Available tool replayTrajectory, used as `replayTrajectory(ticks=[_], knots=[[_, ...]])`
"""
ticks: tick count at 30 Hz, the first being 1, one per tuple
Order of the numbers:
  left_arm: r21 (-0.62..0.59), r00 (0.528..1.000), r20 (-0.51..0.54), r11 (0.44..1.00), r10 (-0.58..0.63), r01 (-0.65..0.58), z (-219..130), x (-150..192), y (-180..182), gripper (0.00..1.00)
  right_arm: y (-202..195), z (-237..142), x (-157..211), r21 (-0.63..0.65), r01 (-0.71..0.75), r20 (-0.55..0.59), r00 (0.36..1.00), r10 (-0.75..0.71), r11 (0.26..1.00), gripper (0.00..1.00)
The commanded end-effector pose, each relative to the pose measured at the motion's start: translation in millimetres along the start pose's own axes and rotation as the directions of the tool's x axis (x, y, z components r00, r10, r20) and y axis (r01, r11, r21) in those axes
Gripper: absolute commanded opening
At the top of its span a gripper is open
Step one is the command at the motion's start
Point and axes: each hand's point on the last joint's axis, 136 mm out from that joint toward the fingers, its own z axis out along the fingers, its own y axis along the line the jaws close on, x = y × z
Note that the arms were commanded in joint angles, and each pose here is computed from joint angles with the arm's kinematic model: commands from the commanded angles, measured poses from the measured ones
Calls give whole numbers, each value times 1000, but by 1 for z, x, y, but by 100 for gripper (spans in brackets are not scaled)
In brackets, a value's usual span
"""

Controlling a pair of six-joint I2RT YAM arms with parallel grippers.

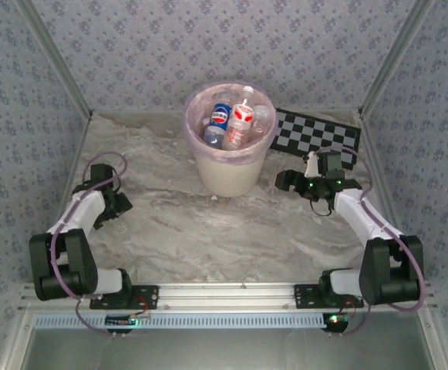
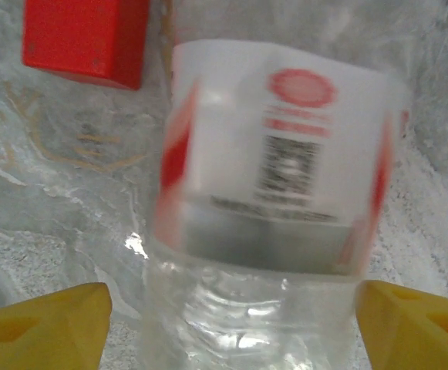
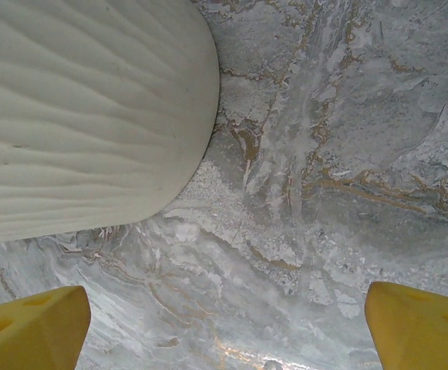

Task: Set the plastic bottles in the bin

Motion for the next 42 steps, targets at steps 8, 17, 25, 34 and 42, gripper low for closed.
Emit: replayTrajectory(ticks=[8, 17, 25, 34, 42], knots=[[31, 997, 53, 998, 56, -58, -21, -7, -17, 57, 20, -32, -27, 3, 68, 56, 996, -68, 998, 94], [656, 982, 134, 731, 133, -188, -125, -4, -140, 53, 70, -100, -66, -84, 204, 205, 961, -184, 975, 93], [773, 825, 417, 328, 381, -542, -236, 55, -195, 49, 191, -160, -72, -397, 307, 218, 947, -236, 865, 94], [698, 722, 561, 237, 406, -675, -261, 83, -193, 51, 281, -137, -43, -412, 422, 212, 906, -366, 807, 96], [557, 683, 674, 413, 282, -720, -277, 50, -147, 48, 318, -107, -35, -409, 465, 224, 885, -408, 785, 96]])
